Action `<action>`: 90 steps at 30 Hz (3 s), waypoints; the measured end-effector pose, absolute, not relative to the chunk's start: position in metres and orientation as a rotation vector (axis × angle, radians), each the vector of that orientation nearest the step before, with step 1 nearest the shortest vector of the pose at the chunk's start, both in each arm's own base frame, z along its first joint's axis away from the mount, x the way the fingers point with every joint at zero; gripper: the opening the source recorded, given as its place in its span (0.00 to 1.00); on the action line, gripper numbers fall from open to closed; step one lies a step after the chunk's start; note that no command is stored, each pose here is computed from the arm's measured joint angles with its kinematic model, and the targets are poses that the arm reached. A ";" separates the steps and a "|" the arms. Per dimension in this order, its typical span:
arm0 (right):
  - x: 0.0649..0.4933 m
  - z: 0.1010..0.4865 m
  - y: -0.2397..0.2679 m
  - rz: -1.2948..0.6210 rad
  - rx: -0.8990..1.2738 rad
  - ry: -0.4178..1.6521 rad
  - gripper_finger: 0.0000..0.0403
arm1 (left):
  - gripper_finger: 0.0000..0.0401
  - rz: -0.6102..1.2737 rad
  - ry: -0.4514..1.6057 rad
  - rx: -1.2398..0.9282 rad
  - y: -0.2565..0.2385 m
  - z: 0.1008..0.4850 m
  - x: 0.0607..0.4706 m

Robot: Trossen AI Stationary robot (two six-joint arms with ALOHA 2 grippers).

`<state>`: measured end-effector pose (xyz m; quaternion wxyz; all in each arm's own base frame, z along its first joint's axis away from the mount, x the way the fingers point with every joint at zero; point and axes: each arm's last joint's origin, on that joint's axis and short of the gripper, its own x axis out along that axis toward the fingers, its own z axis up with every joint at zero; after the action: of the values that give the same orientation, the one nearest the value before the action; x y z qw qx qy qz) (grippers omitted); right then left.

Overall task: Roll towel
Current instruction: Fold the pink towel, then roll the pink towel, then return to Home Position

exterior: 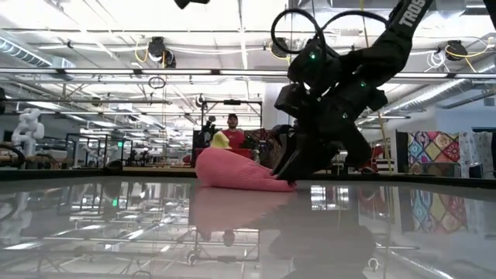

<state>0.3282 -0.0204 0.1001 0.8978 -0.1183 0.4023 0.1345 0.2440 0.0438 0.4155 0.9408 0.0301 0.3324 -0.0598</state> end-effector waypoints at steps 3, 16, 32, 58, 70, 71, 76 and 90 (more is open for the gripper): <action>0.326 0.106 -0.029 0.282 -0.314 0.822 0.19 | 0.56 -0.110 0.696 0.043 0.042 0.416 0.238; 0.313 0.146 -0.051 0.254 -0.426 0.789 0.22 | 0.56 -0.117 0.732 0.095 0.026 0.415 0.238; 0.264 0.251 -0.011 0.141 -0.194 0.575 0.45 | 0.56 -0.092 0.768 0.079 0.023 0.405 0.219; 0.101 0.335 0.001 -0.054 0.061 0.277 0.37 | 0.56 0.250 0.292 -0.291 0.018 0.301 0.125; 0.052 0.296 -0.002 -0.115 0.170 0.146 0.37 | 0.56 0.374 0.245 -0.422 0.019 0.251 0.108; 0.050 0.290 -0.002 -0.120 0.185 0.142 0.37 | 0.56 0.379 0.241 -0.430 0.019 0.248 0.107; 0.043 0.268 -0.003 -0.113 0.253 0.050 0.37 | 0.56 0.411 0.244 -0.503 0.019 0.236 0.104; 0.046 0.267 -0.002 -0.108 0.273 0.023 0.37 | 0.56 0.355 0.281 -0.525 0.017 0.234 0.104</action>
<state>0.0456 -0.0024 0.2668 0.9892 0.1359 0.0116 -0.0538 0.1044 0.0170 0.2341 0.9405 -0.2575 0.1376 0.1739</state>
